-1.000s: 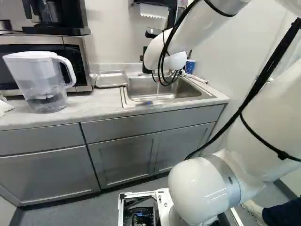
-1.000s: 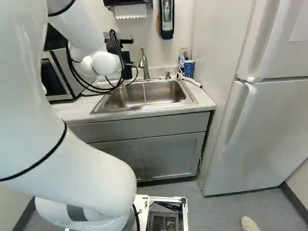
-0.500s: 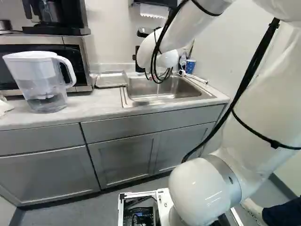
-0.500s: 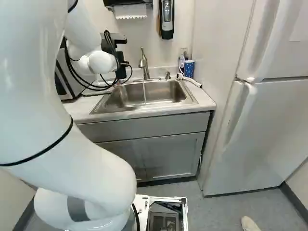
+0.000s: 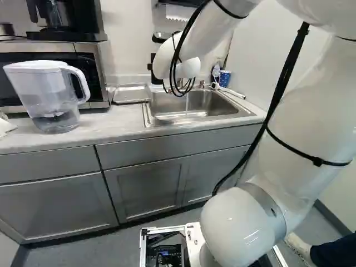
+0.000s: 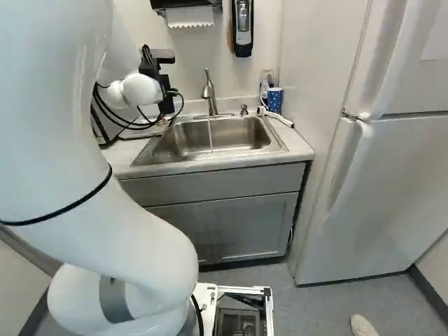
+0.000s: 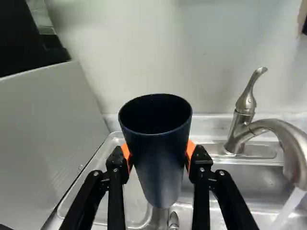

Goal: Rinse the cup and place it in the tray

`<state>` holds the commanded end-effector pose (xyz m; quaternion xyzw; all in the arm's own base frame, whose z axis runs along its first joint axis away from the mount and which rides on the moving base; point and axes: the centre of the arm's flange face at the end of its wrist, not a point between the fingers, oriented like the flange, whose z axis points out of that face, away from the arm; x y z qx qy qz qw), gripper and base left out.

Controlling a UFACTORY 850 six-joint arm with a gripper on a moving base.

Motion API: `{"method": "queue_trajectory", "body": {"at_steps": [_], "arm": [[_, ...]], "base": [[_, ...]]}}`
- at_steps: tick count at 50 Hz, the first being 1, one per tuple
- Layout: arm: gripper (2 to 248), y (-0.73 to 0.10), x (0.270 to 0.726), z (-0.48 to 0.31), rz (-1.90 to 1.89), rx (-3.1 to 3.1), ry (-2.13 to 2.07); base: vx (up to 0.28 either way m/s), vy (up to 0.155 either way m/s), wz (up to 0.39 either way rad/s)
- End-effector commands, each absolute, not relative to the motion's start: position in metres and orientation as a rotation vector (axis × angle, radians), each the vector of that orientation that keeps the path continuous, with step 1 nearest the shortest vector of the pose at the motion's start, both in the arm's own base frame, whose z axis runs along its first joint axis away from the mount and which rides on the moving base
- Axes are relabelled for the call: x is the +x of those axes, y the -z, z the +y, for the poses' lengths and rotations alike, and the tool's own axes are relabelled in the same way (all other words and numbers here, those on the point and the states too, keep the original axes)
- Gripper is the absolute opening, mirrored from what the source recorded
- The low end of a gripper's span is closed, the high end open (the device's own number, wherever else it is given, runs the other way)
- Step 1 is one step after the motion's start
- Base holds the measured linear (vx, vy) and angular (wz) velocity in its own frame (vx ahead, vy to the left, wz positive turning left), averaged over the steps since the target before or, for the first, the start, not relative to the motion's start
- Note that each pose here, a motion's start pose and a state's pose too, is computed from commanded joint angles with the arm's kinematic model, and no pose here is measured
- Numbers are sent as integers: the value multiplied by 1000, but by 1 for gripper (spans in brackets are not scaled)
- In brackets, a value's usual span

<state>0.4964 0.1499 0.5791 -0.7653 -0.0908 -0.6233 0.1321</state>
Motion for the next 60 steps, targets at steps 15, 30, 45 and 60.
{"method": "queue_trajectory", "body": {"at_steps": [15, 30, 45, 60], "arm": [[125, -579, 508, 174, -301, -2189, 1801], [125, -565, 524, 199, -338, -2188, 1766], [125, -551, 541, 220, -361, -2161, 1763], [125, -536, 553, 232, -371, -2147, 1762]], "base": [[0, 0, 0], [0, 0, 0], [0, 0, 0], [0, 0, 0]]}}
